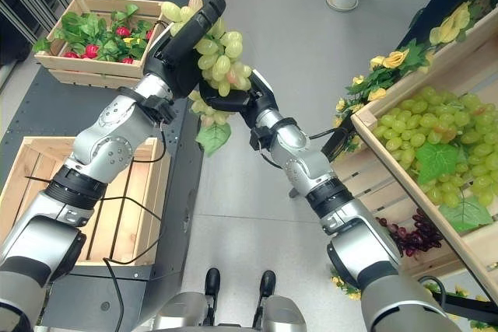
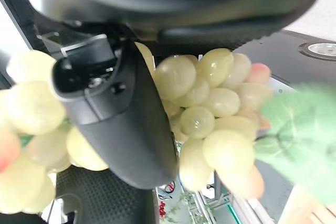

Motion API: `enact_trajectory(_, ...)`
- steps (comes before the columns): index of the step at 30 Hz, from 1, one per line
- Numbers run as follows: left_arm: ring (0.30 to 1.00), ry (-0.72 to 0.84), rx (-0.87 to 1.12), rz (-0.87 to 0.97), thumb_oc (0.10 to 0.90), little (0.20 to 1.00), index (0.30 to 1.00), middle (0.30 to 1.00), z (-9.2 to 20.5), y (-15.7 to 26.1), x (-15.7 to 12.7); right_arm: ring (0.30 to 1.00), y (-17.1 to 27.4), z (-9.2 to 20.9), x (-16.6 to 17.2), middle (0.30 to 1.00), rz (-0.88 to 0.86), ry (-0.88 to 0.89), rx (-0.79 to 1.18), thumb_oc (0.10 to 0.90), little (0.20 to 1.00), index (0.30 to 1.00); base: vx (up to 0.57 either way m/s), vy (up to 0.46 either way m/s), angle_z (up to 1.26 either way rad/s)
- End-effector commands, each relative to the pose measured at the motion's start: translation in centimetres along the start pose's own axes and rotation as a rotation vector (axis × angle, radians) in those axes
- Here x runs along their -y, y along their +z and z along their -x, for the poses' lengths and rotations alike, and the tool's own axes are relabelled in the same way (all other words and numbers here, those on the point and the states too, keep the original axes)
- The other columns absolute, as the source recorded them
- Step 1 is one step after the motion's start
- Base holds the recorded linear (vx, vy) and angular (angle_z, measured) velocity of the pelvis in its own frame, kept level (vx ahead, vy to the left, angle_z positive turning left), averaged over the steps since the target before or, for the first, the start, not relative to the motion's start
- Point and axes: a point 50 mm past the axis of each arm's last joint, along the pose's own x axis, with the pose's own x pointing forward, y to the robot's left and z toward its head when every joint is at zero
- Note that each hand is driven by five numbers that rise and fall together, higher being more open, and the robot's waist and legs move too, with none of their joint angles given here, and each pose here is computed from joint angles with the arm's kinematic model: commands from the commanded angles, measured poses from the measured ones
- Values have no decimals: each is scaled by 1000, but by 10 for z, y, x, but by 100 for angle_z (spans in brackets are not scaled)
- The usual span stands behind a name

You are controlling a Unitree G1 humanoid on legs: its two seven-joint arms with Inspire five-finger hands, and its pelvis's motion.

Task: Pick up the fruits from the basket on one side to the basket on the other side

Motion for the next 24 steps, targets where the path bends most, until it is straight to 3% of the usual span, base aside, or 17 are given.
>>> enact_trajectory(1,300,54,38,107,400,300,300,300,-8,-16,-3,300,12,-1,-17,300,-129,21,225,400,300,300,0,0,0)
enact_trajectory(7,300,159,36,93,400,300,300,300,-5,-21,-24,300,9,3,-10,300,-137,10,220,400,300,300,0,0,0)
enact_trajectory(8,326,186,34,86,417,326,326,326,-3,-22,-30,300,7,4,-8,300,-138,6,215,400,300,300,0,0,0)
enact_trajectory(9,516,202,33,78,544,516,516,516,-3,-23,-33,300,6,5,-7,300,-137,4,212,400,300,300,0,0,0)
enact_trajectory(10,900,228,29,76,800,900,900,900,-1,-24,-39,300,4,6,-5,300,-128,1,207,400,300,300,0,0,0)
enact_trajectory(24,900,590,8,-4,800,900,900,900,49,-36,-114,300,-13,40,40,300,76,-41,97,400,300,300,-4,7,-6)
